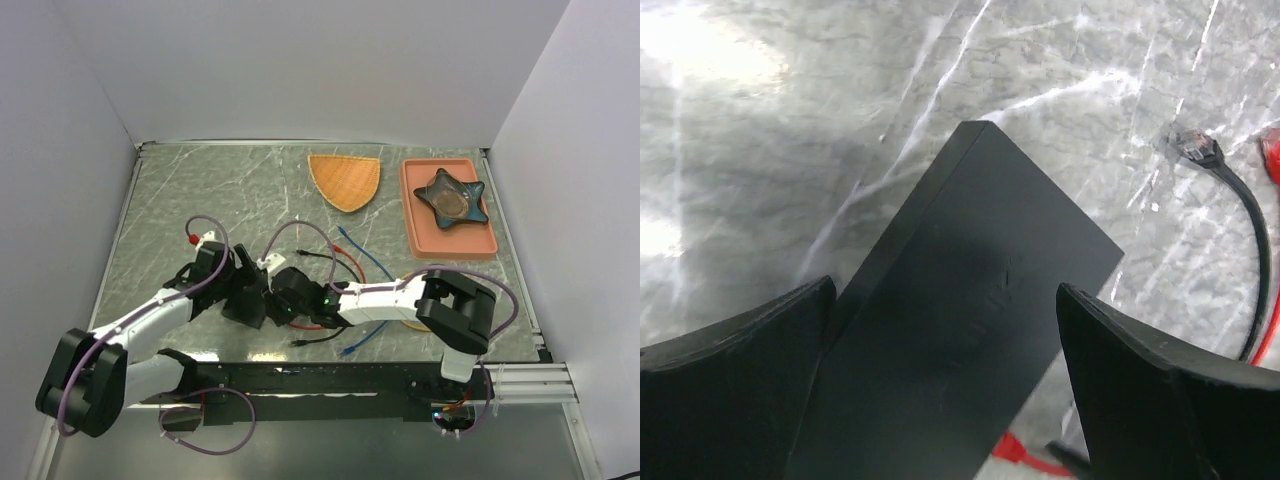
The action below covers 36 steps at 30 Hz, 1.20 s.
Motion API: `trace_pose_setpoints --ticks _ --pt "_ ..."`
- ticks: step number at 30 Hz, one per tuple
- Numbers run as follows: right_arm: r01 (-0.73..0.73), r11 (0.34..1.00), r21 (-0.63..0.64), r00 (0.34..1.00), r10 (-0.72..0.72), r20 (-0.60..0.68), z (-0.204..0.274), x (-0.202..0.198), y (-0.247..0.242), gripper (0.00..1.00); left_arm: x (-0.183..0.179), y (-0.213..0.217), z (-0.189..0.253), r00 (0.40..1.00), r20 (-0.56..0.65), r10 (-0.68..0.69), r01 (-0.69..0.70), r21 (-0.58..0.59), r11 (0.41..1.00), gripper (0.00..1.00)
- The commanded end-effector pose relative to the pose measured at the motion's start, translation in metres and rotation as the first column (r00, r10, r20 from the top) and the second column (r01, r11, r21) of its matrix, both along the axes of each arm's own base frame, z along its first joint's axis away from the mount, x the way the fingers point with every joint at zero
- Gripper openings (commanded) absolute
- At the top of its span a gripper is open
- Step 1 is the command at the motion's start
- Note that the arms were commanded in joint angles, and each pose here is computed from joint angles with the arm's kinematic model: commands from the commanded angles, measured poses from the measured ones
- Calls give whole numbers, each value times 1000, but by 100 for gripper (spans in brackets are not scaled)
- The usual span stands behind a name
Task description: Insert the plug into the switch port
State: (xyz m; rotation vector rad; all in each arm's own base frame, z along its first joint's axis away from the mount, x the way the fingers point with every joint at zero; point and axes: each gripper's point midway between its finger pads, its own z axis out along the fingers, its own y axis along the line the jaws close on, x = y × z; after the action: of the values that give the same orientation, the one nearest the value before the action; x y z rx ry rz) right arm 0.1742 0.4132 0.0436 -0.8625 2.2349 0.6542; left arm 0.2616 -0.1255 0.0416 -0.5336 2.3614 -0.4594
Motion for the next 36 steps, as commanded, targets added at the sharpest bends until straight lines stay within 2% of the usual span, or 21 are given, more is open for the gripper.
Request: trace_pose_setpoints --ticks 1,6,8,9,10,13,19,25,28,29,32,33,36 --pt "64 978 200 993 -82 85 63 24 15 46 10 1 40 998 61 -25 27 -22 999 99" --pt "72 986 153 990 -90 110 69 24 -1 68 19 10 84 990 140 -9 9 2 1000 96" --pt "81 987 140 985 -100 139 80 26 -12 77 20 11 102 983 182 -15 16 -1 1000 96" --pt "97 986 137 981 -118 155 85 29 -17 84 21 10 113 980 200 -18 19 -5 1000 96" --pt "94 985 147 977 -120 174 97 30 -23 86 22 9 121 975 219 -25 27 -8 1000 96" --pt "98 980 172 967 -135 215 119 39 -39 99 24 7 148 959 282 -35 43 -22 999 96" --pt "124 974 189 952 -170 253 131 74 -79 99 34 -7 219 906 418 -59 105 -86 991 96" --pt "51 989 139 951 -90 297 123 87 -86 99 41 -27 277 866 491 -97 193 -149 970 96" --pt "25 994 109 946 -59 318 117 91 -82 99 36 -42 281 864 489 -118 252 -218 943 96" --pt "18 995 102 946 -50 320 114 92 -82 99 34 -45 293 832 543 -111 284 -247 927 96" --pt "9 995 97 943 -41 329 107 102 -80 97 20 -55 257 845 520 -123 327 -321 889 96" --pt "-38 996 85 944 8 331 102 100 -76 96 21 -55 256 843 525 -114 324 -326 888 96" --pt "-34 997 72 942 8 337 96 113 -73 95 24 -55 245 860 489 -146 319 -292 902 96"
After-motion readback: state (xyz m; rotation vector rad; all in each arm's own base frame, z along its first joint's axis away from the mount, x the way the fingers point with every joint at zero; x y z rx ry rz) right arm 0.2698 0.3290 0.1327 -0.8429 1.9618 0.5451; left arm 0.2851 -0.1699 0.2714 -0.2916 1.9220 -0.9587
